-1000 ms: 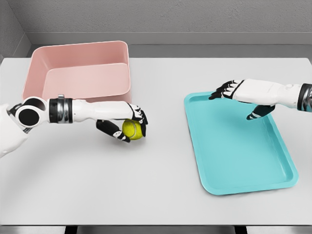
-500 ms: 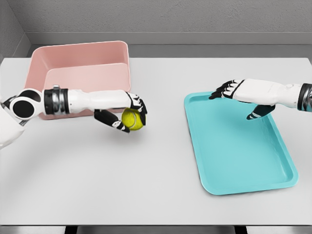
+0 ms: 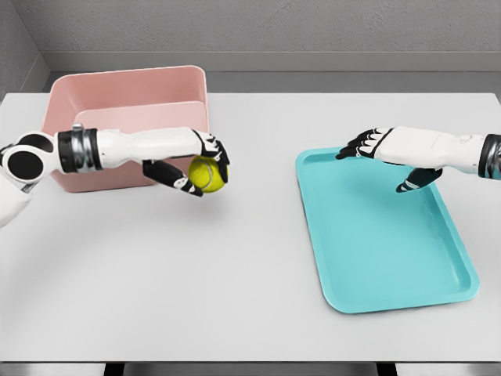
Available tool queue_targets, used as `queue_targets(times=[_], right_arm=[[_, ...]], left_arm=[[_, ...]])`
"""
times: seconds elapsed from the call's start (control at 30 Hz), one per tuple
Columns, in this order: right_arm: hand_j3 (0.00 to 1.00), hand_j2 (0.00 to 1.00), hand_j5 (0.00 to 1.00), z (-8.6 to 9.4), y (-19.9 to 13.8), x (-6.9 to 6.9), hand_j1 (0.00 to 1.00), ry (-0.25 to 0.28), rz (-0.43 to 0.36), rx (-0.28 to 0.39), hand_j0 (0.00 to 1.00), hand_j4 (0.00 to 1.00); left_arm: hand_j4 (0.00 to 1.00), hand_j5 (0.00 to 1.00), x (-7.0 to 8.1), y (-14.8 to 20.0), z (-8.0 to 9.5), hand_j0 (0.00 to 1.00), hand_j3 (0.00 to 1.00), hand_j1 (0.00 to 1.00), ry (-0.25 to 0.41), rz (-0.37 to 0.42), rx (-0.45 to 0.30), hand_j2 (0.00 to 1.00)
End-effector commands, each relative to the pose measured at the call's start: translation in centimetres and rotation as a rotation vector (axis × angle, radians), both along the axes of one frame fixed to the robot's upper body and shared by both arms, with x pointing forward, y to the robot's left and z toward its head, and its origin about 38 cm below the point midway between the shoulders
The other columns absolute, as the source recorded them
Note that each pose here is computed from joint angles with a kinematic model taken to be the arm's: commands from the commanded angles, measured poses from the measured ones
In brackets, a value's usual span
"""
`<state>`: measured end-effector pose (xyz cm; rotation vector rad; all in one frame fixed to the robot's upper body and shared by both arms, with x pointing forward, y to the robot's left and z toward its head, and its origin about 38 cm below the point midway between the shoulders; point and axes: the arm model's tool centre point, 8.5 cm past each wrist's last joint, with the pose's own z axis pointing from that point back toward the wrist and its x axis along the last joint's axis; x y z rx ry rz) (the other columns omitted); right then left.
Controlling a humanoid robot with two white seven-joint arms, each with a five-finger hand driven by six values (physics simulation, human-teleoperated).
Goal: Put the tennis from the blue tray into the pink basket with both arms
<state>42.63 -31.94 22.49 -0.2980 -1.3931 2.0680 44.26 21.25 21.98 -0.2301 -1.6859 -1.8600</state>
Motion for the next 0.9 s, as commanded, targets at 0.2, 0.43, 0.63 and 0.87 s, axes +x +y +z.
queue_targets(times=[0.2, 0.43, 0.63, 0.87], right_arm=[[1.00, 1.00, 1.00, 0.0, -0.1, 0.0, 1.00, 0.003, -0.005, 0.006, 1.00, 1.00], [1.00, 1.00, 1.00, 0.0, -0.1, 0.1, 1.00, 0.004, -0.007, 0.006, 1.00, 1.00], [1.00, 1.00, 1.00, 0.0, -0.1, 0.1, 1.00, 0.004, -0.007, 0.006, 1.00, 1.00], [1.00, 1.00, 1.00, 0.0, -0.1, 0.1, 1.00, 0.004, -0.007, 0.006, 1.00, 1.00]], left_arm=[[0.51, 0.51, 1.1, 1.4, 0.6, 0.51, 0.51, 0.51, -0.006, 0.053, -0.007, 0.51], [0.51, 0.51, 1.8, 2.2, 0.6, 0.51, 0.51, 0.51, -0.002, 0.082, -0.002, 0.51], [0.51, 0.51, 2.2, 2.8, 1.1, 0.51, 0.51, 0.51, -0.010, 0.104, -0.008, 0.51], [0.51, 0.51, 2.9, 3.4, 1.5, 0.51, 0.51, 0.51, -0.016, 0.128, -0.006, 0.51]])
